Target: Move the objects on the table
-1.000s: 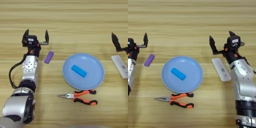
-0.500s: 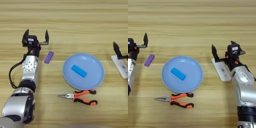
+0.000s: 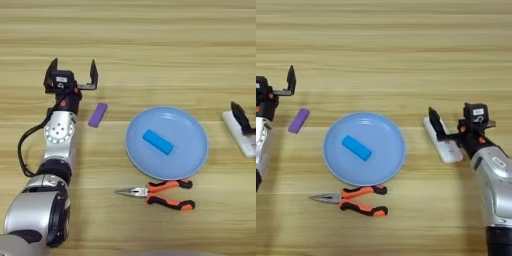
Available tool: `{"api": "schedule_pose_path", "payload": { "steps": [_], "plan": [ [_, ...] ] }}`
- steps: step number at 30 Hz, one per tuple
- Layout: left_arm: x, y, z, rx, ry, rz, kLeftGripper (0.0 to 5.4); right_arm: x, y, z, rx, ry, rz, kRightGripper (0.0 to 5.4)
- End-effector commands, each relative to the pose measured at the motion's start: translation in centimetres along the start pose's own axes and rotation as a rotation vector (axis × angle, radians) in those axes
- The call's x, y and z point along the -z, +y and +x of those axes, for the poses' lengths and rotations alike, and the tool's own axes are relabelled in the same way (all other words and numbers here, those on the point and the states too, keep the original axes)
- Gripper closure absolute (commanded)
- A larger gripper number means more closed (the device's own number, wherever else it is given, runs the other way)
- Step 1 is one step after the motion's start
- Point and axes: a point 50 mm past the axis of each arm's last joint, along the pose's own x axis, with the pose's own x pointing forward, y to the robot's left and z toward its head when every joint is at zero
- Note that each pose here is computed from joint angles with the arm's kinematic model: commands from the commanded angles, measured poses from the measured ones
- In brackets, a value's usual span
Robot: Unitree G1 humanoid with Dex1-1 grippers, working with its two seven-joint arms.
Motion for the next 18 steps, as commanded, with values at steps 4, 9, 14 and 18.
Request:
{"api": "schedule_pose_path", "payload": {
  "steps": [4,9,14,18],
  "plan": [
    [-0.5,0.0,0.5,0.008,-0.024,0.014,0.02,1.0,0.5,-1.7,-0.031,0.072,-0.001,0.0],
    [-0.5,0.0,0.5,0.008,-0.024,0.015,0.02,1.7,0.7,-2.2,-0.046,0.117,-0.035,0.0],
    [-0.5,0.1,0.5,0.009,-0.023,0.017,0.02,2.4,0.8,-2.7,-0.054,0.163,-0.035,0.0],
    [-0.5,0.1,0.5,0.009,-0.023,0.017,0.02,3.1,0.9,-2.9,-0.051,0.21,-0.043,0.0]
  ]
}}
